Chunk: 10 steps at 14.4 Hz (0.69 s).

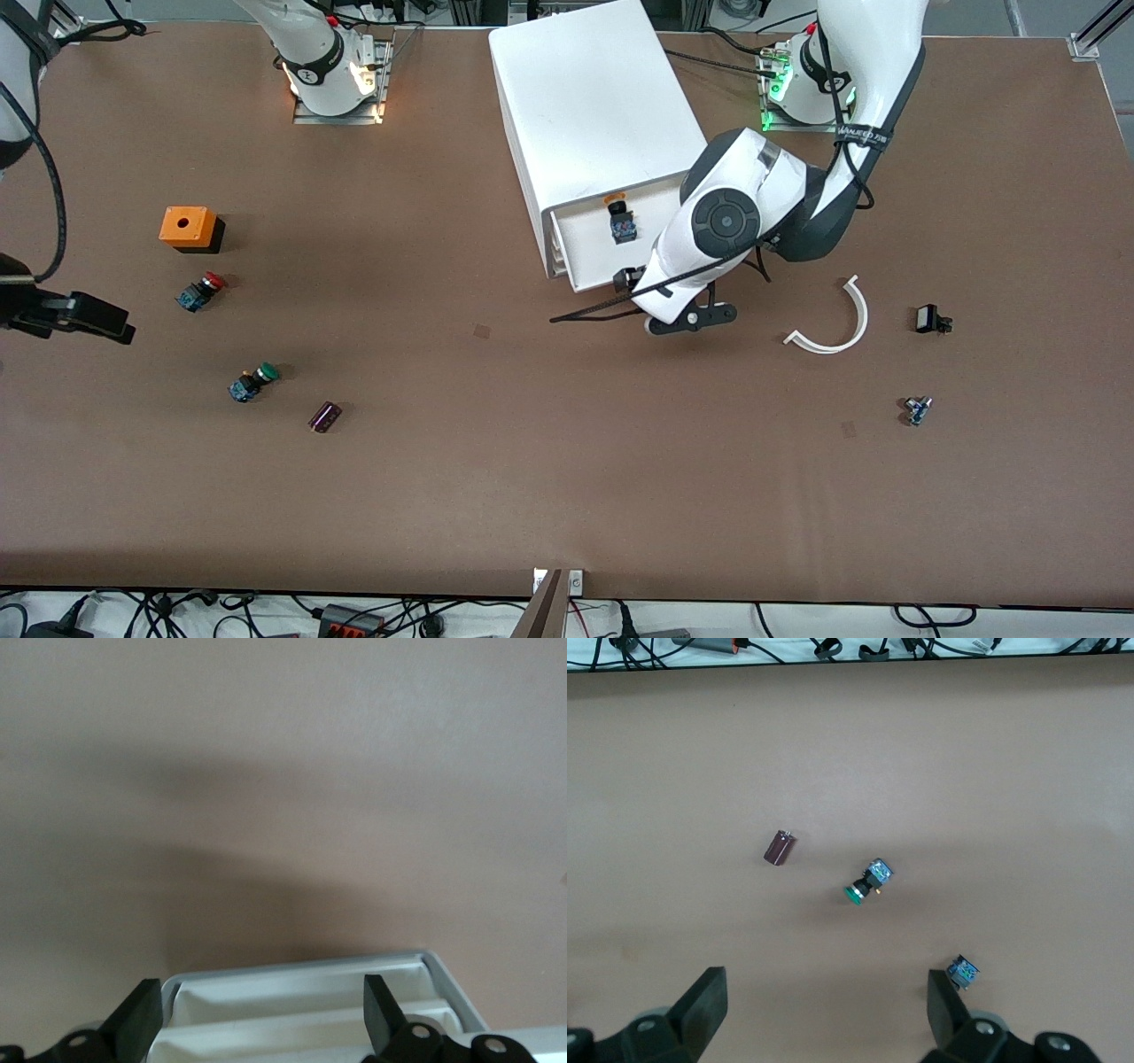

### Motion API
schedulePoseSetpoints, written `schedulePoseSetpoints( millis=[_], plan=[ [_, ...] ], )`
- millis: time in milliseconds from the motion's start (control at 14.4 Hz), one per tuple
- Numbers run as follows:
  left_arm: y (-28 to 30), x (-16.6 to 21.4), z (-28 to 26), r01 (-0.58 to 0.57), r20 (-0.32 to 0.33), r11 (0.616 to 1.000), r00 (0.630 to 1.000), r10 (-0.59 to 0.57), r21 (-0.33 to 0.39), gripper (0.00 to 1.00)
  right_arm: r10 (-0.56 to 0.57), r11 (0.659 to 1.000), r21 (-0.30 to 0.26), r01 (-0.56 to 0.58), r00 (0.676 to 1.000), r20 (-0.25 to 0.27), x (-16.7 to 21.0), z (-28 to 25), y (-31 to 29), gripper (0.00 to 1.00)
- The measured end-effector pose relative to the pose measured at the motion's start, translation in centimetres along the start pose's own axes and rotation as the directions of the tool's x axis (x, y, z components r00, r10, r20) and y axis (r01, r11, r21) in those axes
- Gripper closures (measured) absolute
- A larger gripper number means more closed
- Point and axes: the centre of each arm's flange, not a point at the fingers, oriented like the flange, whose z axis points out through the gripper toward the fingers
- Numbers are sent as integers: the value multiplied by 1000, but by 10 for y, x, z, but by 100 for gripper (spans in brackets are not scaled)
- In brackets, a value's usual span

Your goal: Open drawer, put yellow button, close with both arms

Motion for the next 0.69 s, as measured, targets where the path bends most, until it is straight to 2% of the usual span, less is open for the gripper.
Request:
schedulePoseSetpoints(
  millis=[347, 694],
  plan=[
    [8, -31, 6, -41, 59, 998, 998, 39, 43, 0, -9, 1000, -24, 9, 1000, 11, -25, -13, 32, 0],
    [14, -45, 11, -63, 98, 996, 994, 57, 63, 0, -12, 1000, -25, 13, 999, 32, -46, -13, 34, 0]
  ],
)
